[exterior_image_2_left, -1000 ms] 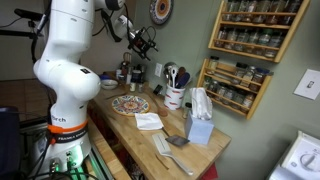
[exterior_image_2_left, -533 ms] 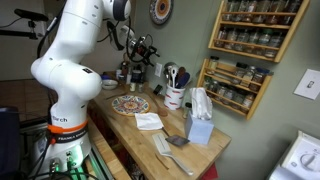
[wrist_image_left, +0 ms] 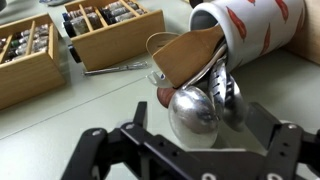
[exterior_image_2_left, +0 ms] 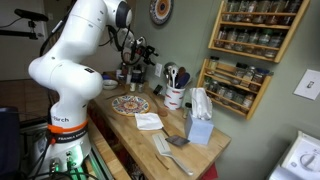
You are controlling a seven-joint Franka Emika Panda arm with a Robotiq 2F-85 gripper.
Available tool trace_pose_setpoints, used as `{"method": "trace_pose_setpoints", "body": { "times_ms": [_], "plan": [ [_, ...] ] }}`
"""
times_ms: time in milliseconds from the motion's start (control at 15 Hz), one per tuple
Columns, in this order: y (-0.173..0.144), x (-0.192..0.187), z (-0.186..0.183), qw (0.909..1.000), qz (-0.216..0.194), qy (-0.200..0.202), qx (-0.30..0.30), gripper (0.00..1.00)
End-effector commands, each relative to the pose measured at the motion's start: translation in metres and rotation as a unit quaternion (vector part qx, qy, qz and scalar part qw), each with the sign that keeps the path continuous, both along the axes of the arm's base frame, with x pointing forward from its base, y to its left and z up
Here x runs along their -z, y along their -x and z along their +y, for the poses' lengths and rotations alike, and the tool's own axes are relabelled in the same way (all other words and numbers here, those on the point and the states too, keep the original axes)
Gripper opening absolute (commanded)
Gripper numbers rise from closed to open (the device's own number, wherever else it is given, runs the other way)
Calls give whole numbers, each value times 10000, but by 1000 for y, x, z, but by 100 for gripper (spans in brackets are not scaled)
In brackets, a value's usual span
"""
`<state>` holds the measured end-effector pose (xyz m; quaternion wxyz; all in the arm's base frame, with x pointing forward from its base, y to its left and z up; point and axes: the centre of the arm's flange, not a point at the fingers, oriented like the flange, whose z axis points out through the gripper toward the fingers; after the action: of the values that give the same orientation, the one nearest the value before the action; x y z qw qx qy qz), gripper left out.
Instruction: Put the big soup ladle on the yellow chopping board
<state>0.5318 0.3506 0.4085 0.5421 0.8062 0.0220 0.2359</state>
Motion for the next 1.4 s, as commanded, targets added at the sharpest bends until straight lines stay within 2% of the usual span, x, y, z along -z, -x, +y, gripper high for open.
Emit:
{"method": "trace_pose_setpoints", "body": {
  "times_ms": [0,67,600,1333],
  "plan": [
    [-18,13,12,9994,-297,105,139,100],
    [-23,16,13,9995,-297,68,76,100],
    [-64,29,8,9944,-885,547,173,100],
    [-86,37,-7,9876,-1078,947,636,100]
  ]
}}
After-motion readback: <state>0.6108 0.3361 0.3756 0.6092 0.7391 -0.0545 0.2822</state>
